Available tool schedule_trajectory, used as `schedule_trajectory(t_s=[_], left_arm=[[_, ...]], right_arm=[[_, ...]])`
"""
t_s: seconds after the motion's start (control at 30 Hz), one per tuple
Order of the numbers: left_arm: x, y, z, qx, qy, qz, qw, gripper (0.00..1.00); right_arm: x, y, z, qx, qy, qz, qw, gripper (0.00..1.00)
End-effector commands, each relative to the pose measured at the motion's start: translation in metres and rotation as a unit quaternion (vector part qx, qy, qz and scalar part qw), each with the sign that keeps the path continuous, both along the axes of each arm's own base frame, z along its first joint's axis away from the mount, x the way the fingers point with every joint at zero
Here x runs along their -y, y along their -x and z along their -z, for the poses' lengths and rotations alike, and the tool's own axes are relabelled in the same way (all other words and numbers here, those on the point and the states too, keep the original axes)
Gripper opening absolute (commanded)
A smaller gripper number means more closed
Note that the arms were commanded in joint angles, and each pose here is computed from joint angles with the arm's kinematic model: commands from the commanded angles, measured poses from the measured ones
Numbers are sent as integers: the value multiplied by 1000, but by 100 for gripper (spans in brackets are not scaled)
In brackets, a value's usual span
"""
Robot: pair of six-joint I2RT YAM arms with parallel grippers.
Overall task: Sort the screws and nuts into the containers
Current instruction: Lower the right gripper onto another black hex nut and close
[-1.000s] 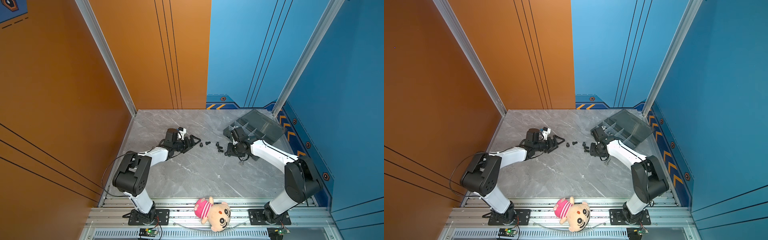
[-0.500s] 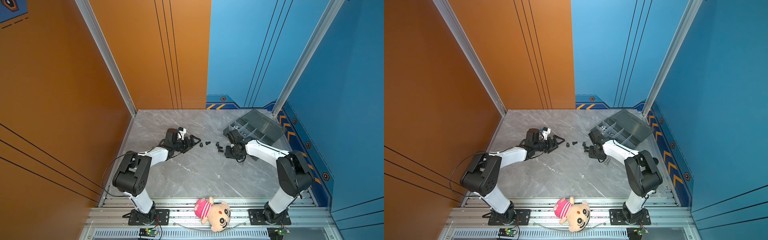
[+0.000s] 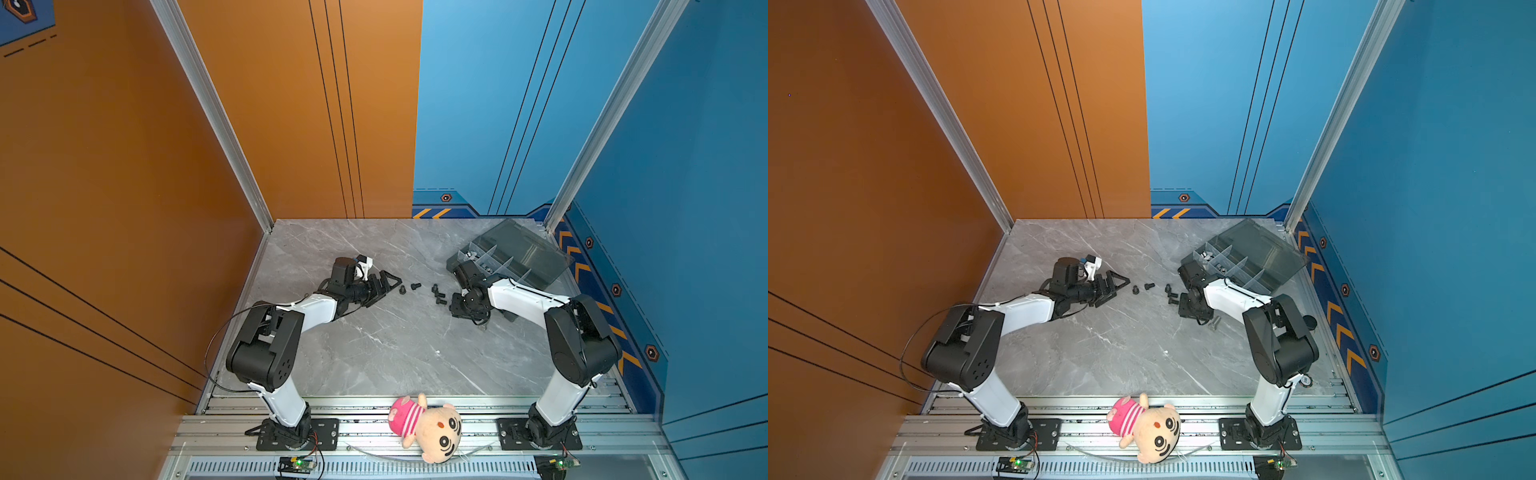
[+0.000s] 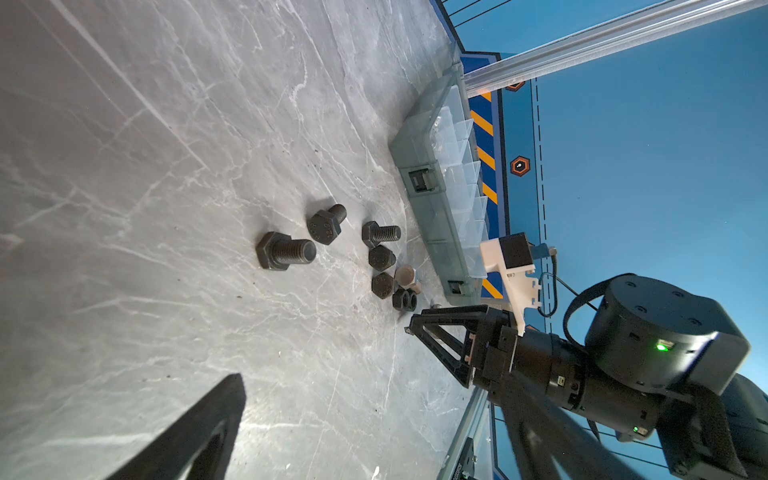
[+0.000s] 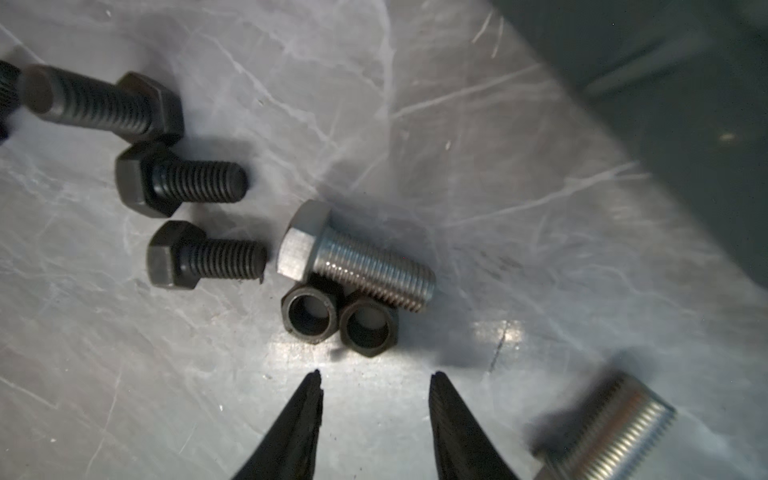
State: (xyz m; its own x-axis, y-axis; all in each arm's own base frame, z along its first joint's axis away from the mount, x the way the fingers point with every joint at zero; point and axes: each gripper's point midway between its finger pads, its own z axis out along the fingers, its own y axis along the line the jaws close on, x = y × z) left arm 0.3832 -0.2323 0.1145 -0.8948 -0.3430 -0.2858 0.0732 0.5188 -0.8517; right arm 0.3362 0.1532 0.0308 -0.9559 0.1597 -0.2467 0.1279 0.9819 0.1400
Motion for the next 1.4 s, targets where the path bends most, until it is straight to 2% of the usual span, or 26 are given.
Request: schedule_trajectory(t_s=[0.0,0.23,0.4,1.1,1.37], left_arm=[[2,-2,1,-1,5,7,1000,98],[0,-3,1,0,3,3,1000,98],[0,-3,2,-1,3,3,1000,98],[-3,-2,1,0,2,-1,1000,97],[-3,-2,-1,2,2,-1,1000,98]], right_arm=[[7,-4,9,-2,13,10,1000,45],[10,-7,14,-3,14,14,1000,44],[10,-10,17,-5,11,14,1000,38],[13,-19,27,-9,19,12,1000,37],[17,-16,31,-14,30,8,999,33]])
